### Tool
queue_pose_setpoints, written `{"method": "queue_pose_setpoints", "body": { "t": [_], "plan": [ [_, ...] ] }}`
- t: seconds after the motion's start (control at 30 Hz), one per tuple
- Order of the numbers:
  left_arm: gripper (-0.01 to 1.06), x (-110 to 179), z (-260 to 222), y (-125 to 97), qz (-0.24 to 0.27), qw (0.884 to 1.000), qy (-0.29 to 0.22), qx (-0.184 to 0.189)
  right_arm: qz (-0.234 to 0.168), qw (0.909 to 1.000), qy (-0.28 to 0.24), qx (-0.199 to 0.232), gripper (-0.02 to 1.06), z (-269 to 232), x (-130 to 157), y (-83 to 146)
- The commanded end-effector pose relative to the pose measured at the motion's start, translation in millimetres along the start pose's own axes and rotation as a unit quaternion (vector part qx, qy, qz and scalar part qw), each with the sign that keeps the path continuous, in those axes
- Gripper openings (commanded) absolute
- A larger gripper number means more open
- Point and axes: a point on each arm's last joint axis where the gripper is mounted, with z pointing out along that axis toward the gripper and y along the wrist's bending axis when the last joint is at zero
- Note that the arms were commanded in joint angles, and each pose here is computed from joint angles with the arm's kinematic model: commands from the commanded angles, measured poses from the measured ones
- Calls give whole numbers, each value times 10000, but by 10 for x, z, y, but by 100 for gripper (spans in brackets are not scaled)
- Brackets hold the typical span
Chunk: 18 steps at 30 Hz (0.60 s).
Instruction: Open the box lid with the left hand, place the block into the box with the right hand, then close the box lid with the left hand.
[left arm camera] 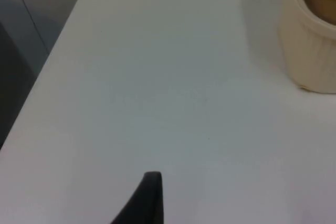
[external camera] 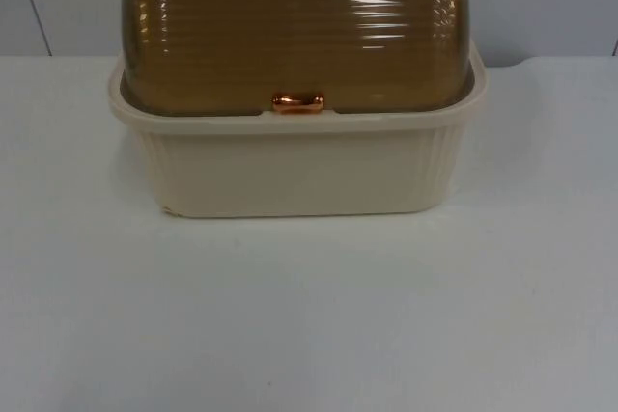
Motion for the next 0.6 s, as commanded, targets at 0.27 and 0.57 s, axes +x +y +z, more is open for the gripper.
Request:
{"method": "queue_pose_setpoints", "body": {
  "t": [0.27,0.57],
  "plan": [
    [105,11,7,8,47,10000,5,-66,-95,9999,-35,-6,104,-1,0,-17],
    [105,11,7,8,36,10000,5,-66,-106,9999,-35,14,104,-1,0,-20]
  ]
}}
